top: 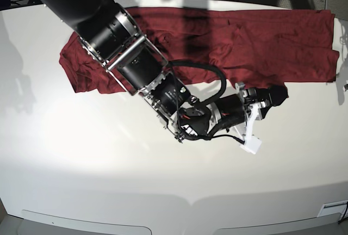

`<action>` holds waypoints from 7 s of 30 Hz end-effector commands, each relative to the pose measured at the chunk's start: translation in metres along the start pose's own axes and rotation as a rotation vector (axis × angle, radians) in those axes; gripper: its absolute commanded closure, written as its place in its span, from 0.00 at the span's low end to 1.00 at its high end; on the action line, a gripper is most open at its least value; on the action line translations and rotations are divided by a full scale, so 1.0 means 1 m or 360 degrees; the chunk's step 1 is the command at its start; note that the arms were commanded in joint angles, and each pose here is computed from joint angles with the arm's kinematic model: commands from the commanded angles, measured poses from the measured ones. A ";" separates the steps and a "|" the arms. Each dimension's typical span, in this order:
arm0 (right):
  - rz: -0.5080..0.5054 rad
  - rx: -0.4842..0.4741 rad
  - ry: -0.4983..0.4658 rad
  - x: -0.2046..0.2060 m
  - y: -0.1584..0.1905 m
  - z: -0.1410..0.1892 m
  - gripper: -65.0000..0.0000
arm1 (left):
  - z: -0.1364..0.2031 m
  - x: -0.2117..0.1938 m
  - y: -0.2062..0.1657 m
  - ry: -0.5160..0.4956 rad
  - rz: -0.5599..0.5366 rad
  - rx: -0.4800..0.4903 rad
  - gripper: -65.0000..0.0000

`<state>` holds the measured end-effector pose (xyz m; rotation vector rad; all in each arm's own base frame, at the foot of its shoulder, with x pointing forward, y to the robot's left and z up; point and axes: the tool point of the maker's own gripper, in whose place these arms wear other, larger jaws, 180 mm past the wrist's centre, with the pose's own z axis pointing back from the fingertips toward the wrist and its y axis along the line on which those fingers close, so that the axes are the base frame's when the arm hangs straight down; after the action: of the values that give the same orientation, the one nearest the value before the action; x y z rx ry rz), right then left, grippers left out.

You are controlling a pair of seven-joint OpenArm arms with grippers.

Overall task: Fold the T-shirt properly
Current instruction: 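Drag the held sleeve across the folded body toward the left gripper, then release the sleeve and pull the right gripper back, then grasp the strip's end with the left gripper and straighten it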

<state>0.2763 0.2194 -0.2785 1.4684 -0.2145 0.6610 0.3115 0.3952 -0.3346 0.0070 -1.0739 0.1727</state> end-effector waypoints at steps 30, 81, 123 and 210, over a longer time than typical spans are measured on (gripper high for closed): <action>0.0123 0.0002 0.0059 -0.008 0.010 -0.028 1.00 | 0.002 0.022 0.006 -0.0075 -0.0034 0.0010 0.63; 0.0251 -0.1011 -0.0065 0.014 -0.099 0.239 0.52 | 0.042 -0.095 -0.088 0.0330 0.0342 -0.0631 0.63; 0.0237 -0.1002 -0.0085 0.012 -0.100 0.240 0.52 | 0.041 -0.096 -0.113 0.0323 0.0029 -0.0615 0.75; 0.0232 -0.0957 -0.0099 0.015 -0.096 0.232 0.52 | 0.041 -0.109 -0.126 0.0249 -0.0044 -0.0496 1.00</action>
<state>0.3841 0.0010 -0.3478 0.8716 -0.4580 0.5873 0.2348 0.2486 -0.4128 -0.2653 -0.8845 -0.0135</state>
